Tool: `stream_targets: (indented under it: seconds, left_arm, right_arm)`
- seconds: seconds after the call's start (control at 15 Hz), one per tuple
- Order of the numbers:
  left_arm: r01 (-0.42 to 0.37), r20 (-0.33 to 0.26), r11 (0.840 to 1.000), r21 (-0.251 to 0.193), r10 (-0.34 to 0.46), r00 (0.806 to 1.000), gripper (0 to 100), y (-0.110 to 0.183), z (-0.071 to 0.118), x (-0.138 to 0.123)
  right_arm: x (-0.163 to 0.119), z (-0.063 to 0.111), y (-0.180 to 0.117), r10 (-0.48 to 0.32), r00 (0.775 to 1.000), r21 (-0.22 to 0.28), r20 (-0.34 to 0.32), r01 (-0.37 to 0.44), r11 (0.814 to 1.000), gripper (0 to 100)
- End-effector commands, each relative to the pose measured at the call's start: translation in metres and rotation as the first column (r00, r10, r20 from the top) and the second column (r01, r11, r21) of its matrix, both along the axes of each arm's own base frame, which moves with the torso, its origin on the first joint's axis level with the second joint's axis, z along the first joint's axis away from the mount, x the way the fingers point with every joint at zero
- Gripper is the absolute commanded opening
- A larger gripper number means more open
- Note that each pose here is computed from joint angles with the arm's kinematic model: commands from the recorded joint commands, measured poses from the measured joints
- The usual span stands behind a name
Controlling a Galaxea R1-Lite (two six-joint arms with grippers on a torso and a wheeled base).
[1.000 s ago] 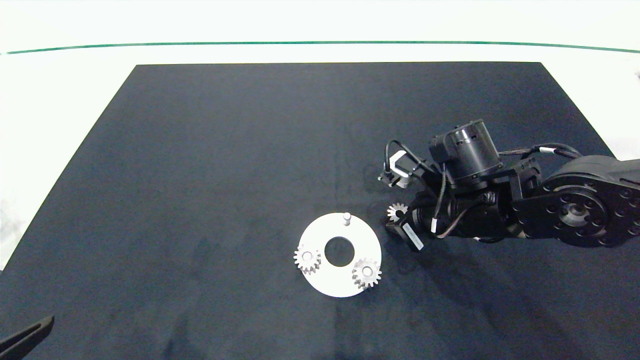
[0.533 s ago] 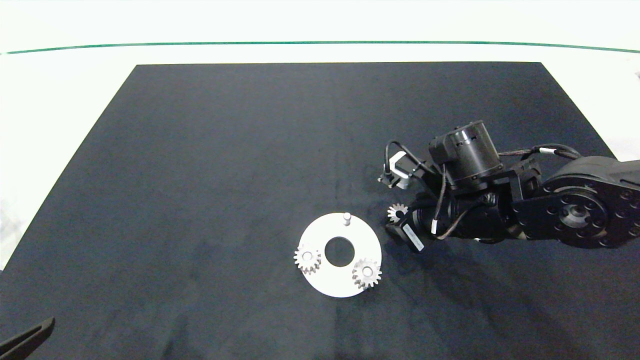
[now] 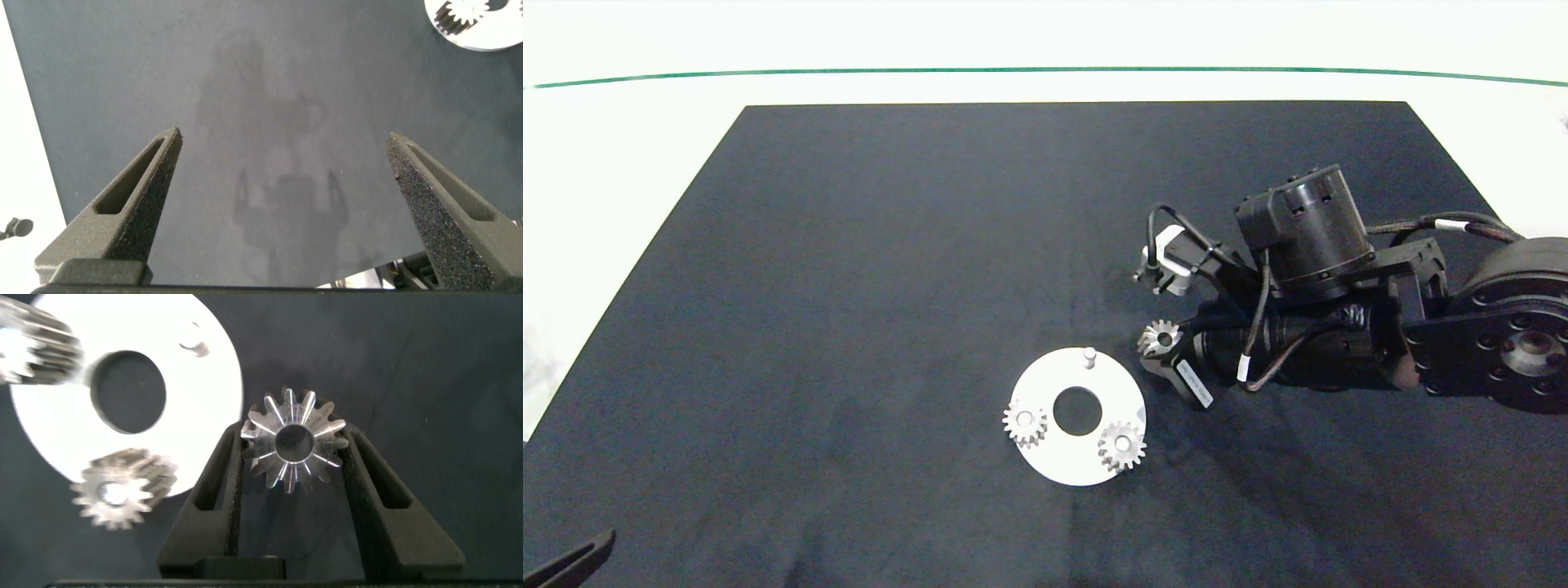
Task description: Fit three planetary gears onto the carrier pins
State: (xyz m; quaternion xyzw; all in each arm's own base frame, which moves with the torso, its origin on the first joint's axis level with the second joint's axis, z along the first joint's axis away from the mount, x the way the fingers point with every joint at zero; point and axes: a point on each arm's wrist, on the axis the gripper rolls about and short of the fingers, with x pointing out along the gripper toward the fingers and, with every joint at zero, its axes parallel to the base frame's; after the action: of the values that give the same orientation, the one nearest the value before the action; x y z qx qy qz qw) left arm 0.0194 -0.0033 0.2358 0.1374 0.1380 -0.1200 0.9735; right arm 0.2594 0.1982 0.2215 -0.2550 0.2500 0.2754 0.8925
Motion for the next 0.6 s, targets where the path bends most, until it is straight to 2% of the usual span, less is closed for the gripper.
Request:
stream_targets:
  seconds: [0.07,0.33,0.6]
  left_arm:
    - [-0.002,0.001,1.0,0.002,0.002,1.0,100,0.001,-0.002,-0.001]
    - [-0.002,0.002,1.0,0.001,0.002,1.0,100,0.002,-0.003,-0.003]
    - [-0.002,0.004,1.0,-0.001,0.002,1.0,100,0.003,-0.003,-0.003]
  right_arm:
    - [-0.002,0.015,0.005,0.016,1.0,0.014,0.023,-0.016,1.0,22]
    - [-0.005,0.017,0.011,0.034,0.999,0.006,0.012,-0.034,0.999,22]
    - [-0.003,0.003,0.026,0.06,0.998,-0.015,-0.021,-0.06,0.998,22]
